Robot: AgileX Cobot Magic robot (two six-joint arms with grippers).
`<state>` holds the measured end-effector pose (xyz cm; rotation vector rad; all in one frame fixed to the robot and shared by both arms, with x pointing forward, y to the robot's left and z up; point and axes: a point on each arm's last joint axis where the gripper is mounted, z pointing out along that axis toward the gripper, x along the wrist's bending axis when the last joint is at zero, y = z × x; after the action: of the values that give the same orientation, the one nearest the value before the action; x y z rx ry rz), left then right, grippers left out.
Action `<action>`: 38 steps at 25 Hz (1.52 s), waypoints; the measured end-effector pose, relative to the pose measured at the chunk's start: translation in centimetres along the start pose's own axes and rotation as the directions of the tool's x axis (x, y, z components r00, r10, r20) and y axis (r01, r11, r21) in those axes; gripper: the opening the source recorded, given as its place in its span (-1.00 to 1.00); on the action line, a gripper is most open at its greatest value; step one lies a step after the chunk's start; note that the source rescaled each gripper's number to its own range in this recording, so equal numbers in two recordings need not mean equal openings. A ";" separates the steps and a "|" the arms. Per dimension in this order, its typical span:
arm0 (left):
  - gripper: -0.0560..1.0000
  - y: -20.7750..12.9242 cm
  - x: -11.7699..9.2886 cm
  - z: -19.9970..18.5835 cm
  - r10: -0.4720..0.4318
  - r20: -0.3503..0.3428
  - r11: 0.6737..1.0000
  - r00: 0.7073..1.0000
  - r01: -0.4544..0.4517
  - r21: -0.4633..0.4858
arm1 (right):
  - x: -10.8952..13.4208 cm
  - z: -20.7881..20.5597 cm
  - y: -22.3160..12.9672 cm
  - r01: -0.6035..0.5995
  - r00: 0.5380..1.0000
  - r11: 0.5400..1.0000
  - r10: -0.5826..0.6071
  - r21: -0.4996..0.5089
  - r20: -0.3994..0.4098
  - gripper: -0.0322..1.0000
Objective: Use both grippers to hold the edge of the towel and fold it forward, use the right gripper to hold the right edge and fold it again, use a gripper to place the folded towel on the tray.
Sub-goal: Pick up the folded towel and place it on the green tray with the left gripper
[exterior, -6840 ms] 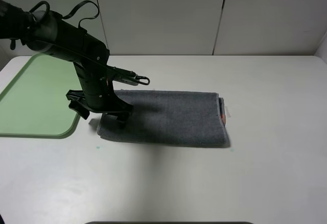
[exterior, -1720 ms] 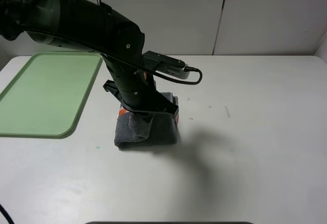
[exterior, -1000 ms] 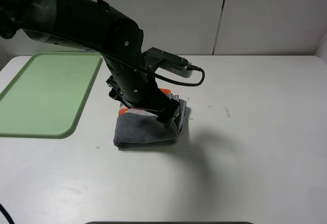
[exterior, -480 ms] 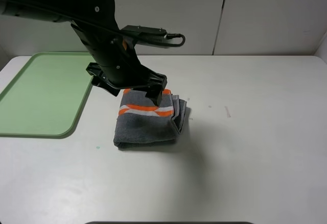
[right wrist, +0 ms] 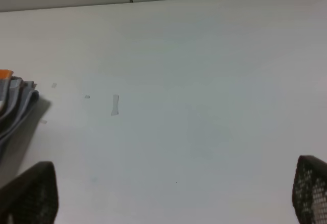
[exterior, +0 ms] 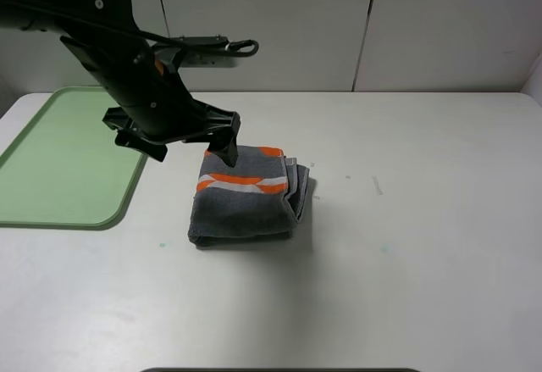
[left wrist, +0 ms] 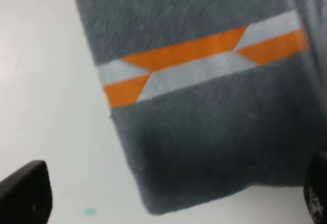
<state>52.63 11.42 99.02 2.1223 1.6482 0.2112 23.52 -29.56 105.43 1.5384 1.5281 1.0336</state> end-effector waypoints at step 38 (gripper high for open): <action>1.00 -4.3 3.0 9.5 -0.155 0.028 0.984 0.987 0.157 -0.082 | 0.0 0.0 0.0 0.000 1.000 1.000 0.000 -0.001 0.000 1.00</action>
<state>53.27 12.69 88.27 1.9173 1.7521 0.2040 23.52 -29.56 105.44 1.5375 1.5272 1.0343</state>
